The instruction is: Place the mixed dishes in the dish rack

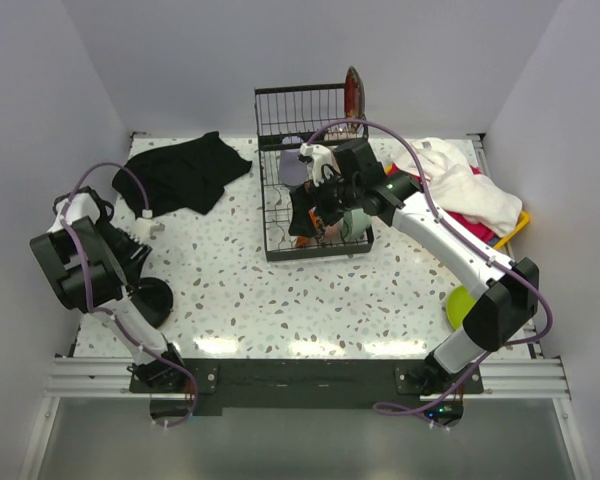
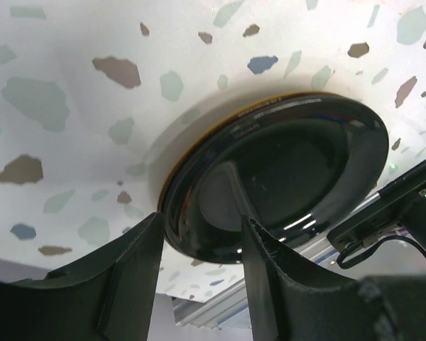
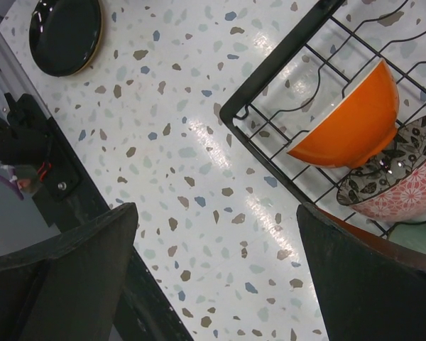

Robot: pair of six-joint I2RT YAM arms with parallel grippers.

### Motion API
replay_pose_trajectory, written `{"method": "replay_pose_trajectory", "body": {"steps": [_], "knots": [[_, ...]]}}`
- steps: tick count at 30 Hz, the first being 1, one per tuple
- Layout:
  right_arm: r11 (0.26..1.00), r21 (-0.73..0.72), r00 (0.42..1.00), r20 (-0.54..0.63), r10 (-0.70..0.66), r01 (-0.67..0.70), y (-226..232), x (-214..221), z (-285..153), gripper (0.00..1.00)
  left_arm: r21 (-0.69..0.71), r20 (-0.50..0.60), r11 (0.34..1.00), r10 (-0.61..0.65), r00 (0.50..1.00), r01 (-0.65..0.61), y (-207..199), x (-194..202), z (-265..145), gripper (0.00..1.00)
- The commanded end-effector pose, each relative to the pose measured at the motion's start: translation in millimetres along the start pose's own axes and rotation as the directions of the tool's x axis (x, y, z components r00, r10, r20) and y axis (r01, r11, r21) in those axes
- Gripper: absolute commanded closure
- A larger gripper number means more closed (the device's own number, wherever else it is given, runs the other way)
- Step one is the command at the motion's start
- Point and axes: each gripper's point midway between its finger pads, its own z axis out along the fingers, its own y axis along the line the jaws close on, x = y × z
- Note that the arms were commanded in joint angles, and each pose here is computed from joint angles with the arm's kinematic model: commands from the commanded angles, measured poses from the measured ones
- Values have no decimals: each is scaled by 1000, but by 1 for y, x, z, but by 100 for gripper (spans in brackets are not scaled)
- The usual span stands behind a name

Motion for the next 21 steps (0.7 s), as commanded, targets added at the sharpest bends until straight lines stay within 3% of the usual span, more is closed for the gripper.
{"method": "replay_pose_trajectory", "body": {"steps": [1,8,11,12,15,21], "knots": [[998,-38,997,70,-39,42,14,-19,-11,2,9,14,999,30,999,-31,7,-17,18,48],[998,-45,997,63,-42,45,13,-19,-2,1,0,12,998,67,998,-67,10,-40,33,54],[997,-49,997,60,-58,61,16,-21,6,1,9,33,996,84,996,-85,7,-51,33,74],[996,-54,996,51,-66,69,18,-19,12,1,7,47,996,86,995,-87,8,-55,30,85],[992,-83,995,48,-86,90,29,-23,21,1,23,91,994,102,991,-104,1,-65,20,98],[980,-188,998,13,-63,64,52,-26,54,1,9,192,983,178,965,-183,-20,-79,-14,100]]}}
